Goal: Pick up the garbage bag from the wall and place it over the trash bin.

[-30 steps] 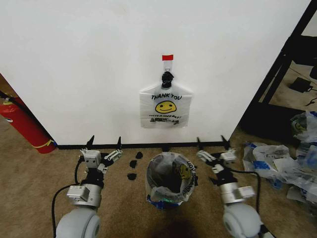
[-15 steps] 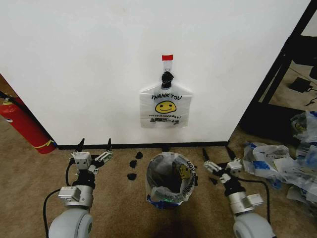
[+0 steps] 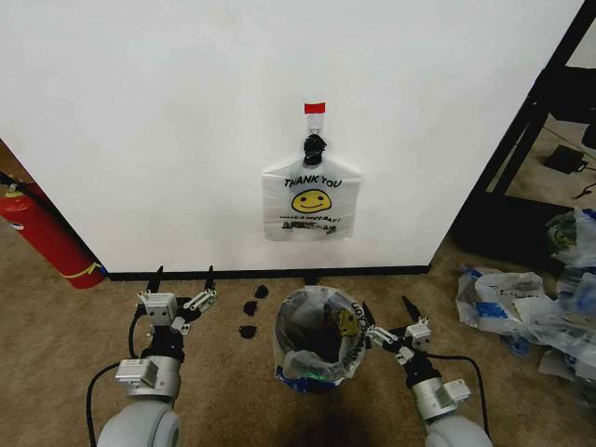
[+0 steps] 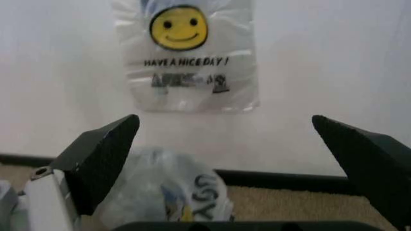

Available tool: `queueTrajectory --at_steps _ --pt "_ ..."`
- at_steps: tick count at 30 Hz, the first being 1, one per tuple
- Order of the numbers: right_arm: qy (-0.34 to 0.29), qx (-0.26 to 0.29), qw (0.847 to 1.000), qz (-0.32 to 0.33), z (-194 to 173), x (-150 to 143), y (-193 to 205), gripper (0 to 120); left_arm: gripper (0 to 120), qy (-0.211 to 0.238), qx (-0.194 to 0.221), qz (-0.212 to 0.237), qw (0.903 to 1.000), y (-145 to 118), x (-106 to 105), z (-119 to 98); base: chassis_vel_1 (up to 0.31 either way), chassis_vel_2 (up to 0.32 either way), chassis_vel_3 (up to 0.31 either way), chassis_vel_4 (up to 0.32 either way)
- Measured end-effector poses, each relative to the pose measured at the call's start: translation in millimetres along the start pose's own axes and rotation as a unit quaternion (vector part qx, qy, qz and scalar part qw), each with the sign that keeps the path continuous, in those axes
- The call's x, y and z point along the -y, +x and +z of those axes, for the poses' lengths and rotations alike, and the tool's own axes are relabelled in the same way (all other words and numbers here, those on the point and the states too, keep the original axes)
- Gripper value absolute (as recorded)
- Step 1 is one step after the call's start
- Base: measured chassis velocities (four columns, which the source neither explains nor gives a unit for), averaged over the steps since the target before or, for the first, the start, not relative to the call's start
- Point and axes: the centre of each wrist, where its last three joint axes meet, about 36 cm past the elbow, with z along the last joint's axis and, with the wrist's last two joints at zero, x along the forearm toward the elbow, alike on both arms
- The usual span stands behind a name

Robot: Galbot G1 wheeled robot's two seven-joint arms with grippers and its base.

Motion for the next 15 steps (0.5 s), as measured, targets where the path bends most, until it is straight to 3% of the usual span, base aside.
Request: queueTrajectory --at_steps 9,12,15 --pt "0.012 0.022 1.000 -0.015 -11.6 -9.0 -2.0 100 100 0.000 -0.005 0.001 1.0000 2.1 4.0 4.2 0.000 0.000 0.000 0.000" --pt "0.016 0.064 0.998 0.005 -50.1 -10.8 -14.0 100 100 -0.005 -0.005 0.001 1.0000 1.2 0.8 2.7 0.000 0.000 0.000 0.000" --pt "0.022 0.071 0.997 0.023 -71.6 -14.1 -18.4 100 100 -0.003 -0.005 0.003 1.0000 0.8 1.5 -0.4 0.000 0.000 0.000 0.000"
